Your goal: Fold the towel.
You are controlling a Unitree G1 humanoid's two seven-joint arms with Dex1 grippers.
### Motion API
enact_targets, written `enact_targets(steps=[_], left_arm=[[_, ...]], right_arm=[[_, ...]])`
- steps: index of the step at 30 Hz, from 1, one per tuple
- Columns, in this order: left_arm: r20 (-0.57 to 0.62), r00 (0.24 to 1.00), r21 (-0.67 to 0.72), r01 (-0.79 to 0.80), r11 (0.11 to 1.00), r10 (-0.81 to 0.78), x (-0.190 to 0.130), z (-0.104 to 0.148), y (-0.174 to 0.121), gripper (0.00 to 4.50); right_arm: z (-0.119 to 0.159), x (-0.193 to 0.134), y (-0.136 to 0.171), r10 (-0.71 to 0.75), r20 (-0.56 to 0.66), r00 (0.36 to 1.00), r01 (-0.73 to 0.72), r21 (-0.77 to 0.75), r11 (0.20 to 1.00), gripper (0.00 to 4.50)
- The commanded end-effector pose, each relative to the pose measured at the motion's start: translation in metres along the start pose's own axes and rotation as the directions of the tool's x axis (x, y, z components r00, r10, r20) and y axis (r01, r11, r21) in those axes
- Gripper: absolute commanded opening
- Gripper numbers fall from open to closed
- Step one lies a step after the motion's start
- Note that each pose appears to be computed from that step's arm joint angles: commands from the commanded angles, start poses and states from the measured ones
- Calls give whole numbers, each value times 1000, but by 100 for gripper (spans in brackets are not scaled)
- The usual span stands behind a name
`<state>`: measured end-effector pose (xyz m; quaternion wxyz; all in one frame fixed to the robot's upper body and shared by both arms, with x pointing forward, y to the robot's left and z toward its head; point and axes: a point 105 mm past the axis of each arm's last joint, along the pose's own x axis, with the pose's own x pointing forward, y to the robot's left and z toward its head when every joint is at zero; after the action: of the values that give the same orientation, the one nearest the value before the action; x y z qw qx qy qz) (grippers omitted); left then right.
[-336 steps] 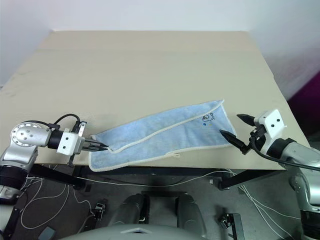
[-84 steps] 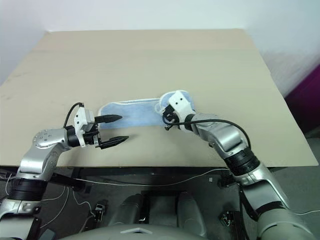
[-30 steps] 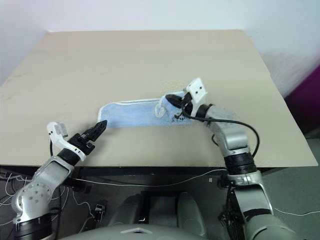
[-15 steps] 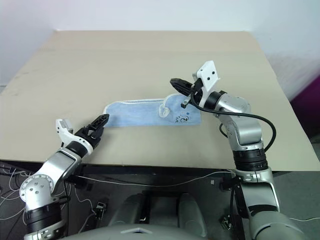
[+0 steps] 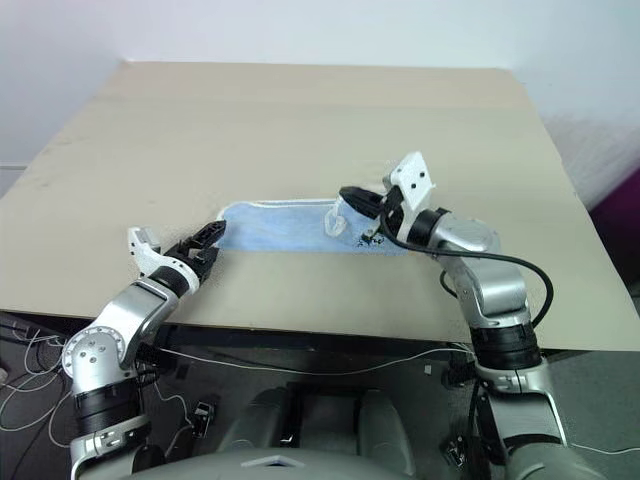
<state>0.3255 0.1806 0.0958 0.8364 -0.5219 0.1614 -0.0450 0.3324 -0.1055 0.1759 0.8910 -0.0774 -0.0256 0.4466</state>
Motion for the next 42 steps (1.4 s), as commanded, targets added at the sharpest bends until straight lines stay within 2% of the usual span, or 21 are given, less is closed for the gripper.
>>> enact_targets(steps=[1, 7, 8, 12, 22, 26, 29, 34, 38, 42], left_arm=[[-26, 1000, -8, 8, 1000, -8, 7, -9, -4, 220], [-3, 1000, -12, 30, 999, -30, 10, -3, -9, 13], [4, 999, -13, 35, 999, -35, 10, -1, -10, 5], [37, 999, -1, 35, 999, -35, 9, 10, -9, 5], [292, 956, 139, -1, 990, -40, -19, 112, 2, 5], [291, 952, 247, 23, 969, -97, -26, 127, -10, 5], [244, 957, 336, 67, 939, -155, -23, 122, -26, 5], [110, 964, 492, 158, 856, -241, -8, 92, -62, 5], [-109, 937, 643, 321, 696, -331, 7, 41, -102, 5], [-334, 862, 701, 498, 511, -382, 10, -10, -127, 5]], right_arm=[[11, -4, 6, 26, 20, 999, -25, -43, 999, 0], [6, -8, 6, 11, 3, 1000, -11, -35, 999, 0], [5, -9, 6, 9, 1, 1000, -9, -32, 999, 0], [1, -11, 7, 6, -10, 1000, -6, -26, 1000, 0], [-7, -22, 5, -18, -39, 999, 18, -19, 1000, 0], [-9, -25, 1, -32, -48, 998, 31, -20, 999, 0], [-9, -25, 0, -34, -49, 998, 34, -20, 999, 0], [-10, -24, 0, -35, -47, 998, 34, -22, 999, 0], [-11, -24, -2, -45, -49, 998, 44, -22, 999, 0], [-12, -24, -5, -64, -48, 997, 63, -26, 998, 0]])
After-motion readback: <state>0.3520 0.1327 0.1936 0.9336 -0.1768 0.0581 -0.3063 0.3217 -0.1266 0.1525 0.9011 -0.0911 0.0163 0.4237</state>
